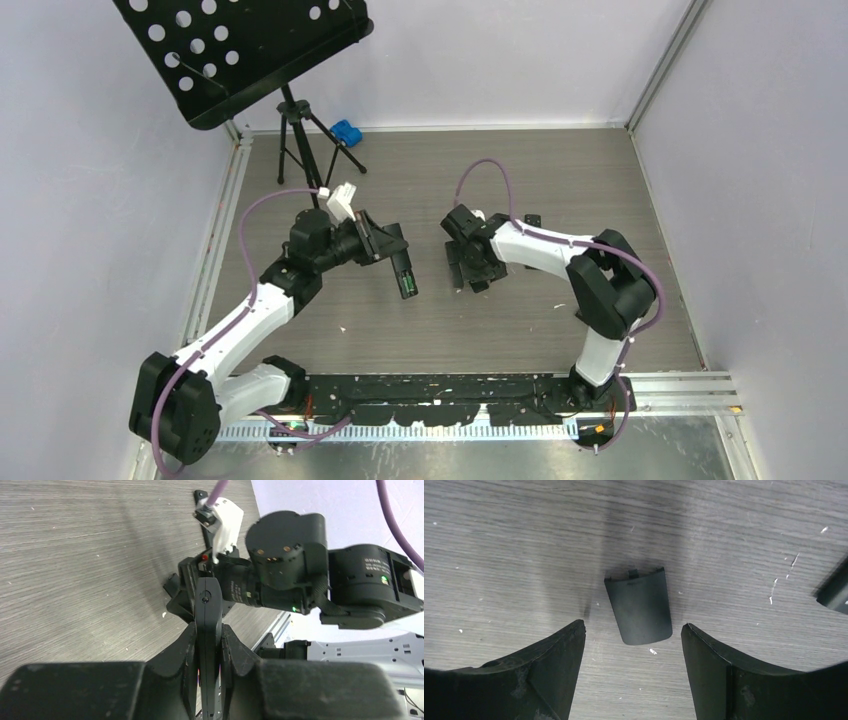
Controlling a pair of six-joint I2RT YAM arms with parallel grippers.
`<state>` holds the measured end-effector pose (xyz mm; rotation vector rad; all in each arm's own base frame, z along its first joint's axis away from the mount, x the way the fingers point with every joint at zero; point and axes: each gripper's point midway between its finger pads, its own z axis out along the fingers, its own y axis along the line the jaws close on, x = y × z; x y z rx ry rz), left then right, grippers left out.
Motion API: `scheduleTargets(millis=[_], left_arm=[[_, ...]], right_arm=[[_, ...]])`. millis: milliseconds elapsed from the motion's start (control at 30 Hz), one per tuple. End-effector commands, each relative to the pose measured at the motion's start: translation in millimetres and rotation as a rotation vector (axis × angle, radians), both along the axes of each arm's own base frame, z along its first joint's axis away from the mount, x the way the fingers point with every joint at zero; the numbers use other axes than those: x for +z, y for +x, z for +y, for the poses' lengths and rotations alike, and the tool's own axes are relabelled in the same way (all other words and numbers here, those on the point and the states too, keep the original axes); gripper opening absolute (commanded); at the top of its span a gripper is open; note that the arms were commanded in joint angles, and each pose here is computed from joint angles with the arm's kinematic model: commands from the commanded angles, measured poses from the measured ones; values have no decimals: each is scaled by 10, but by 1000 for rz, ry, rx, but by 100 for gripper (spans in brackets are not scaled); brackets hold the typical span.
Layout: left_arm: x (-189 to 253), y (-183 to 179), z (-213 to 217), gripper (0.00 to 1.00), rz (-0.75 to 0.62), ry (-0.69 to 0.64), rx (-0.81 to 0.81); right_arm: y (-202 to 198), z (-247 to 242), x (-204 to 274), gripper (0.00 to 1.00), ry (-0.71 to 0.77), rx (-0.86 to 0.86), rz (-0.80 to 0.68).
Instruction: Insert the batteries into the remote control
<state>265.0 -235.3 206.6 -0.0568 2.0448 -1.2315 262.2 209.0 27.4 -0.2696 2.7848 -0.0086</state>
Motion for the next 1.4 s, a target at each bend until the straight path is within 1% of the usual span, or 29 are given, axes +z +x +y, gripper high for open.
scheduleTargets(millis=[0,67,133,300,333,367,467,500,667,800,933,1067,1233,1367], left_arm=[[235,-21,-64,0,-97,-24,-74],[246,-24,-76,0,-99,-29,-83],[249,-32,-87,0,-101,-33,-93],[254,-36,-105,0,-97,-42,-108],[264,-39,-109,0,-97,-45,-109],[259,-39,-111,0,-94,-46,-110],[250,-43,-115,0,-87,-50,-111],[252,-44,-118,0,-85,-53,-113],[241,-42,-137,0,-69,-65,-118],[212,-26,-141,0,-54,-70,-110],[199,10,-140,0,-45,-78,-91],[187,55,-142,0,-17,-96,-64],[180,139,-144,0,37,-134,-11],[185,189,-153,0,76,-162,17]], right_arm=[[108,18,45,73,4,31,18],[108,12,2,69,17,24,42],[106,-16,-41,62,20,14,63],[53,-60,-152,59,47,-11,132],[45,-59,-162,57,54,-16,141],[30,-57,-173,54,59,-19,150],[-13,-38,-200,37,75,-23,173],[-21,-34,-205,34,78,-25,176],[31,-18,-133,33,104,-40,130],[99,45,136,33,169,-46,46],[119,183,628,33,291,-24,-68],[8,417,1163,33,472,18,-136],[-208,728,1689,34,674,78,-174],[-422,963,1880,35,744,141,-152]])
